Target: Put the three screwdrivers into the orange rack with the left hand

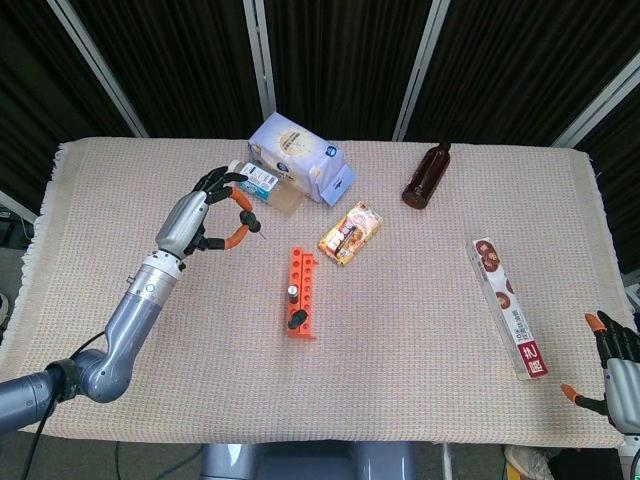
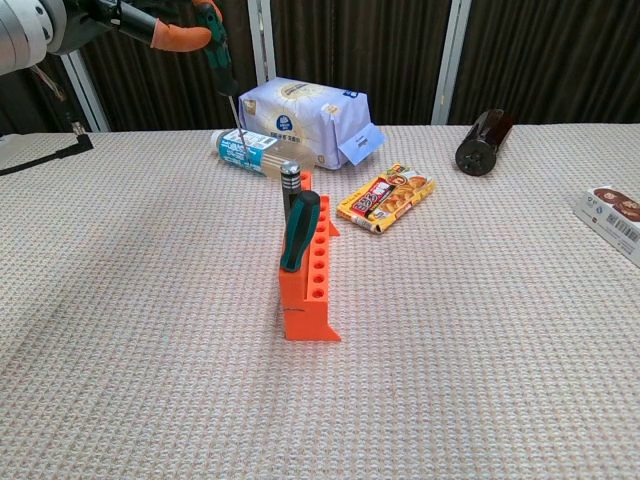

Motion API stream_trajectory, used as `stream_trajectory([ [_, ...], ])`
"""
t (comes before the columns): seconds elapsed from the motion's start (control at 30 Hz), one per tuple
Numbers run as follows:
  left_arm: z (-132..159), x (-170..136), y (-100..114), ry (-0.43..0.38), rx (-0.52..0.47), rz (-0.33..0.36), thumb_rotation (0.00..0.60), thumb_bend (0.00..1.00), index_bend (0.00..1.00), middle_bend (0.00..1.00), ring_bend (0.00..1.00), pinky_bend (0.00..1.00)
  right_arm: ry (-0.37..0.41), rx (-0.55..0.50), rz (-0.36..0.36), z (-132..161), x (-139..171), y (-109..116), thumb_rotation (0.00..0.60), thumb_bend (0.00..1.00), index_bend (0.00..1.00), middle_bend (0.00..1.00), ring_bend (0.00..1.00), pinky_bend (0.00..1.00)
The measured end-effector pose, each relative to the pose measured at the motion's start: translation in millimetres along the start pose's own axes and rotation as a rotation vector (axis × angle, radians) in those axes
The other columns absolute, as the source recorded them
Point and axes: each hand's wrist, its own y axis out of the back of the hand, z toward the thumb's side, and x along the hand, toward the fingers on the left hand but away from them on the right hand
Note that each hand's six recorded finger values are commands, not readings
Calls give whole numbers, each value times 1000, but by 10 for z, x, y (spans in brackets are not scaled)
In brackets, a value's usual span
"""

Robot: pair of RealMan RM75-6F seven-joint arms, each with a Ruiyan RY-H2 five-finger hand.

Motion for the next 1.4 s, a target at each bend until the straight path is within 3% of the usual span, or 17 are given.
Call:
stream_trajectory([
  [0.4, 130, 3, -161, 0, -158, -62, 600, 382, 731, 144, 0, 0, -7, 0, -2, -23, 10, -1, 600, 0, 56, 0, 0, 33],
  [0.73, 178, 63, -298, 13, -232, -96, 600, 381, 725, 137, 0, 0, -16, -3, -3, -50, 21, -1, 600, 0, 56, 0, 0, 33],
  [1.07, 236, 75, -399, 19, -266, -137, 600, 383, 722, 136, 0, 0, -24, -4, -6, -83, 31, 8, 600, 0, 56, 0, 0, 33],
  [1.4, 221, 93, -400, 26, -269, -134, 600, 382, 721, 135, 0, 0, -28, -3, -5, -95, 30, 9, 600, 0, 56, 0, 0, 34],
])
